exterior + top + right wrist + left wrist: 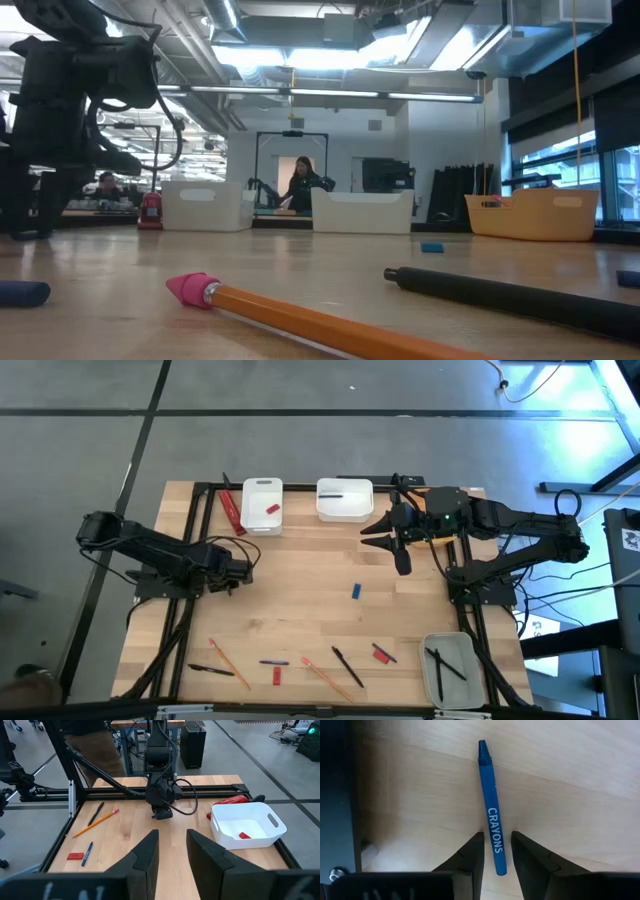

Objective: Sort crayons/erasers/pens/pencils in bins
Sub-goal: Put the blue crayon into the right white bin

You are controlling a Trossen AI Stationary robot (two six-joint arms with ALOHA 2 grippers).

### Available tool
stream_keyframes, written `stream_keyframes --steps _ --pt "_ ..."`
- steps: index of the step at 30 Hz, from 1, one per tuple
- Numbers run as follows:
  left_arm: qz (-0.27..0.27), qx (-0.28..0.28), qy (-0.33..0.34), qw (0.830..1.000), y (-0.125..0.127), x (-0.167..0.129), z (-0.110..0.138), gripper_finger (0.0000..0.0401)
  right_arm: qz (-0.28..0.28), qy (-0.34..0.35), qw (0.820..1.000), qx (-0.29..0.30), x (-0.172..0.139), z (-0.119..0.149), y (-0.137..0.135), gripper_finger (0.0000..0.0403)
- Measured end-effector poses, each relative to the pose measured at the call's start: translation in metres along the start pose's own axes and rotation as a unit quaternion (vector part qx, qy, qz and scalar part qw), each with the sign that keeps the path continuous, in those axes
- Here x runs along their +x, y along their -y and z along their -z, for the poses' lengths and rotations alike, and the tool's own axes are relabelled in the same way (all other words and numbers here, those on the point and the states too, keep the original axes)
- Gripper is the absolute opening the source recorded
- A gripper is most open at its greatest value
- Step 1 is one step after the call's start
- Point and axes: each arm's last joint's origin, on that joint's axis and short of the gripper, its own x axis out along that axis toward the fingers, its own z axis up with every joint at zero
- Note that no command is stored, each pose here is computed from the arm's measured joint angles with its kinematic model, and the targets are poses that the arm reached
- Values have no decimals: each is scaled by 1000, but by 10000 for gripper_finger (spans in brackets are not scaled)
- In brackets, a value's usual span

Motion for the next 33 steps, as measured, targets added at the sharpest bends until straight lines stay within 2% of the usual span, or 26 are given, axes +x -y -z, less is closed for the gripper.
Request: stream_keyframes --steps 11,16,24,30,33 --pt "1 30 2 1000 0 0 0 7 0 0 1000 -2 0 0 0 101" --pt "1 31 2 1000 0 0 0 6 0 0 1000 -2 0 0 0 101" --pt "10 64 5 998 5 -5 2 3 0 0 1000 -2 0 0 0 101" --pt "47 86 5 995 15 -12 4 2 0 0 1000 -1 0 0 0 101" --pt "86 99 6 991 24 -18 7 2 0 -1 1000 -1 0 0 0 101"
